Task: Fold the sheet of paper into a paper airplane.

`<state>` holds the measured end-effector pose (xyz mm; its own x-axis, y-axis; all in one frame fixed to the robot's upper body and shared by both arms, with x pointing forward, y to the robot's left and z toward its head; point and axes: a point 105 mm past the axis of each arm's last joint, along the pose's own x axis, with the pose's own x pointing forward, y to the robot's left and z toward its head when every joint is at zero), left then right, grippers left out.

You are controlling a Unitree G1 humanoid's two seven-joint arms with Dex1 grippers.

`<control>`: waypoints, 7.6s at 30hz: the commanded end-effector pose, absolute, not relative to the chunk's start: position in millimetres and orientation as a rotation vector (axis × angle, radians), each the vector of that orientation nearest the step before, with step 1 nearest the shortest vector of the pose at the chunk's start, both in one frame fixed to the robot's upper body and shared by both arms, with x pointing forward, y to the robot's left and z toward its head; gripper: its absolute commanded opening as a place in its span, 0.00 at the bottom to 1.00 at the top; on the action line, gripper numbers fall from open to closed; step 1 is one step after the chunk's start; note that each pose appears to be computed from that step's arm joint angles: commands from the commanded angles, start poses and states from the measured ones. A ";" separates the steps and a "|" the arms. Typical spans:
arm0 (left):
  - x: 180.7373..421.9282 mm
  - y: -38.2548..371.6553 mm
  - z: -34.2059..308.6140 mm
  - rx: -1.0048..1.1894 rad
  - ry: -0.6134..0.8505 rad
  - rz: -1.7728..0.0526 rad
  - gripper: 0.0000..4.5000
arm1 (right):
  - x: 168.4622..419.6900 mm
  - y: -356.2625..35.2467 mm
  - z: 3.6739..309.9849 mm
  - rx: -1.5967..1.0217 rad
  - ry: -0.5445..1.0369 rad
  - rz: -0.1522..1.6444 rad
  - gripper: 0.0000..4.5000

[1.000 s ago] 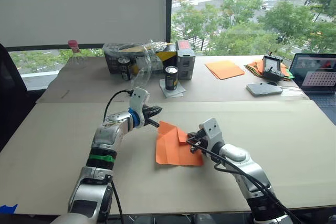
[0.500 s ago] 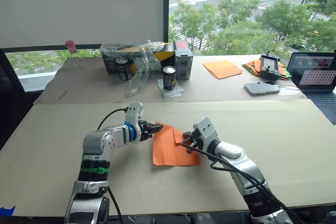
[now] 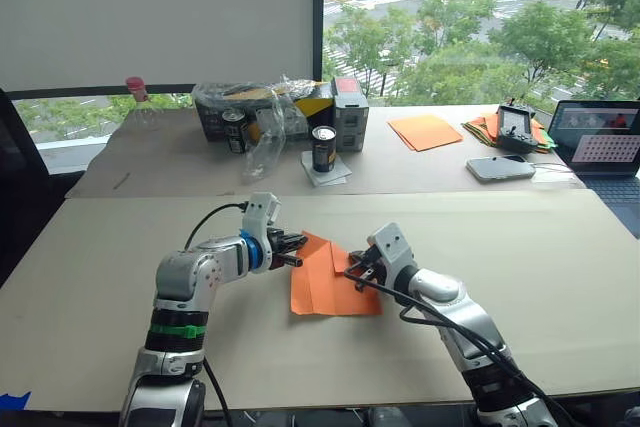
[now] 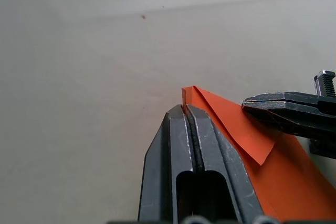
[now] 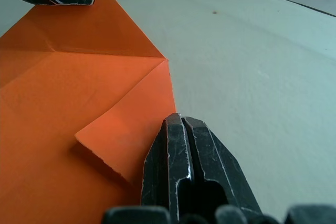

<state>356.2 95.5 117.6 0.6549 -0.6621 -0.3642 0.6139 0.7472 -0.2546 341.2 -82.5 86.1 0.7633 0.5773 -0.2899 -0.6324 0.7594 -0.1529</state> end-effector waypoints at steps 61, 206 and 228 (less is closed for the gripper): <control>353.9 98.9 171.0 0.009 0.087 -0.898 0.77 | 329.6 -70.6 77.8 -0.212 0.348 0.779 0.00; 346.8 57.7 87.2 0.170 0.265 -1.122 0.01 | 273.4 -114.8 104.2 -0.189 0.258 0.856 0.00; 329.8 44.2 80.1 0.188 0.297 -1.199 0.01 | 284.5 -94.2 118.6 -0.219 0.209 0.872 0.00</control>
<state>330.8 45.5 78.3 0.3325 -0.8873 -0.3197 0.9311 0.3628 -0.0383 284.6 -99.9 102.5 0.6223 0.7144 -0.3200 -0.7693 0.6337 -0.0812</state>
